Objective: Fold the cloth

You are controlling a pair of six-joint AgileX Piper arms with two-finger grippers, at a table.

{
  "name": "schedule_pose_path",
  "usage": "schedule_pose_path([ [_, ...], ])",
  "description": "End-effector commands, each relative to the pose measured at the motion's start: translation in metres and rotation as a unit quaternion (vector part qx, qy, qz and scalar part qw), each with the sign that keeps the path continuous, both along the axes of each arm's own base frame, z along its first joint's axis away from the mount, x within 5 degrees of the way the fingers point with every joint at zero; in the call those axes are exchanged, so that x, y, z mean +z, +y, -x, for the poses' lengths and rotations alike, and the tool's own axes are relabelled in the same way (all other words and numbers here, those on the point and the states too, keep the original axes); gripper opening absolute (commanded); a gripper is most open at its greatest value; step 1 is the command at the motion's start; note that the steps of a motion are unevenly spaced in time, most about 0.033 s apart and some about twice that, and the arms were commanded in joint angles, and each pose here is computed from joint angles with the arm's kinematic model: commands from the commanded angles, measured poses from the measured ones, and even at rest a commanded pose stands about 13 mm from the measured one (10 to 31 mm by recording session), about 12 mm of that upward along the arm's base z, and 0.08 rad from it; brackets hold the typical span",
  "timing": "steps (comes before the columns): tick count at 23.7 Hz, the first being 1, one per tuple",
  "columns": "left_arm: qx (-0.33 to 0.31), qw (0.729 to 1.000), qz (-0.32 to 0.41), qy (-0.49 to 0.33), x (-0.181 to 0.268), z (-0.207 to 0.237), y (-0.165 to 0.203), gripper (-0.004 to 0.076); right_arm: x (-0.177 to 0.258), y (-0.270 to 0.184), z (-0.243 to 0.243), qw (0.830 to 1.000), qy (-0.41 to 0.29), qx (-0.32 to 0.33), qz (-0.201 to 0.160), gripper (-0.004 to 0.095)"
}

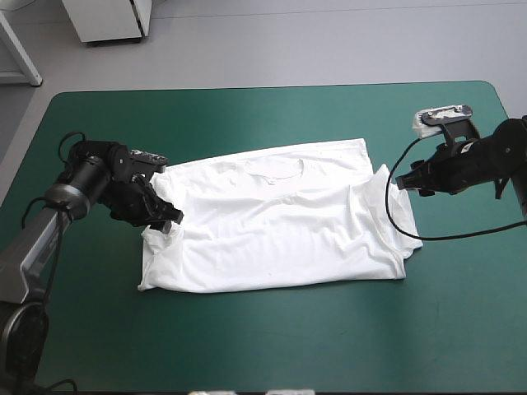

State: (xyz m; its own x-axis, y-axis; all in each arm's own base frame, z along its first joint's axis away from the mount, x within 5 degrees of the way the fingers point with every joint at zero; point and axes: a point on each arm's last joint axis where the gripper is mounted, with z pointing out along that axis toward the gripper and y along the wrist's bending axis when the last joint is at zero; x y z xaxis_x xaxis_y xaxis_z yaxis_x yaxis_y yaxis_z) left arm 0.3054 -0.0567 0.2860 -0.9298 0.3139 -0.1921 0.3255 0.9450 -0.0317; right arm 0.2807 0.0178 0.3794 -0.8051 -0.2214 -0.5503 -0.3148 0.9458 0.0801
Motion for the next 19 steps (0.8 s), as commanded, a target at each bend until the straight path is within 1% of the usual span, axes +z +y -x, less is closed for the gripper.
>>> schedule_pose_path([
  [1, 0.002, 0.995, 0.016, -0.095, 0.059, 0.026, 0.003, 0.0495, 0.011, -0.006, -0.005, 0.999, -0.040, -0.015, 0.018, 0.0496],
  [4, 0.003, 0.988, 0.027, -0.151, 0.087, 0.043, 0.006, 0.0495, -0.006, -0.008, -0.020, 0.999, -0.011, -0.024, 0.023, 0.0496],
  [7, 0.003, 0.982, 0.034, -0.188, 0.103, 0.055, 0.008, 0.0495, -0.031, -0.009, -0.039, 0.999, 0.031, -0.026, 0.025, 0.0497],
  [10, 0.003, 0.981, 0.035, -0.191, 0.106, 0.059, 0.008, 0.0494, -0.055, -0.010, -0.055, 0.997, 0.064, -0.025, 0.029, 0.0497],
  [11, 0.003, 0.981, 0.036, -0.188, 0.106, 0.060, 0.008, 0.0494, -0.070, -0.010, -0.064, 0.995, 0.087, -0.024, 0.030, 0.0496],
  [14, 0.003, 0.981, 0.042, -0.188, 0.105, 0.059, 0.007, 0.0493, -0.101, -0.012, -0.079, 0.991, 0.124, -0.023, 0.043, 0.0496],
  [16, 0.003, 0.981, 0.042, -0.188, 0.105, 0.059, 0.007, 0.0493, -0.114, -0.013, -0.086, 0.989, 0.140, -0.023, 0.043, 0.0496],
  [19, 0.004, 0.981, 0.043, -0.188, 0.105, 0.059, 0.007, 0.0493, -0.122, -0.012, -0.089, 0.988, 0.148, -0.024, 0.040, 0.0496],
])
